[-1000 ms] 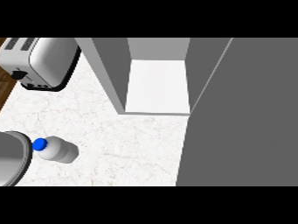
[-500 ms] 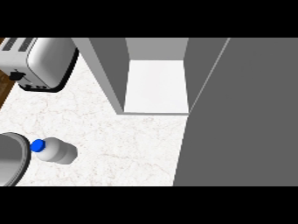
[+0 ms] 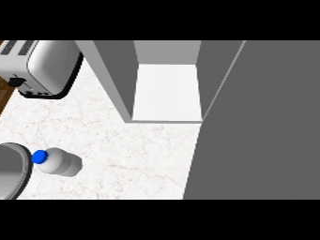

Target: Pick up the bottled water, place it into the cabinet and close the cabinet

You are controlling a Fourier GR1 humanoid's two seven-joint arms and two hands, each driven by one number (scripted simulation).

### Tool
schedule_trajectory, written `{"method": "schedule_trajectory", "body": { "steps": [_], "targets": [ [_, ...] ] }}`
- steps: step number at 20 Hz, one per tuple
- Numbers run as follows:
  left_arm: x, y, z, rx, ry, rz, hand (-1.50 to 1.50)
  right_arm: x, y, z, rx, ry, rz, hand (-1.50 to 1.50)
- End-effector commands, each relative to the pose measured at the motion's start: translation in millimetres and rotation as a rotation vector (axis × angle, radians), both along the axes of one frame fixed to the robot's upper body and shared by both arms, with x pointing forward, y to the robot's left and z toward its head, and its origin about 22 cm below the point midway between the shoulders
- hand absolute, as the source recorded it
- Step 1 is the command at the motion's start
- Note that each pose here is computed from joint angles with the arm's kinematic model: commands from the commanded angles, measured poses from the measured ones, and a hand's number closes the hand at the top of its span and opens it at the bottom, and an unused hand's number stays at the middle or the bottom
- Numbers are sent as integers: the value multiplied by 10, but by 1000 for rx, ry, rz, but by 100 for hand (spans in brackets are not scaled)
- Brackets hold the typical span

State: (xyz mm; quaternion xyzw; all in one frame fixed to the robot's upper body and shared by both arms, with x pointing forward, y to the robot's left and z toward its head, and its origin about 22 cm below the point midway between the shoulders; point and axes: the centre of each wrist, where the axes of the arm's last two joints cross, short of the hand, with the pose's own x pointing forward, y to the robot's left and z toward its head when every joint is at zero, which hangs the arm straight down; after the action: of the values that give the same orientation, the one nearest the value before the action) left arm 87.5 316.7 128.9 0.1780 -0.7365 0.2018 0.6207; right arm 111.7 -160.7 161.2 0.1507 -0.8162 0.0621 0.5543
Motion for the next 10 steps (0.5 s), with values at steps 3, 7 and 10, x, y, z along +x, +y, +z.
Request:
{"method": "schedule_trajectory", "body": {
  "steps": [3,7,10],
  "targets": [
    [149,-94,-42,-54,-81,-51,-150,-153,-65,158,-66,-69,-63,-150],
    [95,-97,-172,-58,-45,-55,-150,-323,-13,231,-57,-57,-49,-150],
    [196,-14,-349,-31,-36,-28,-150,-237,63,145,-79,-79,-42,-150]
  ]
}}
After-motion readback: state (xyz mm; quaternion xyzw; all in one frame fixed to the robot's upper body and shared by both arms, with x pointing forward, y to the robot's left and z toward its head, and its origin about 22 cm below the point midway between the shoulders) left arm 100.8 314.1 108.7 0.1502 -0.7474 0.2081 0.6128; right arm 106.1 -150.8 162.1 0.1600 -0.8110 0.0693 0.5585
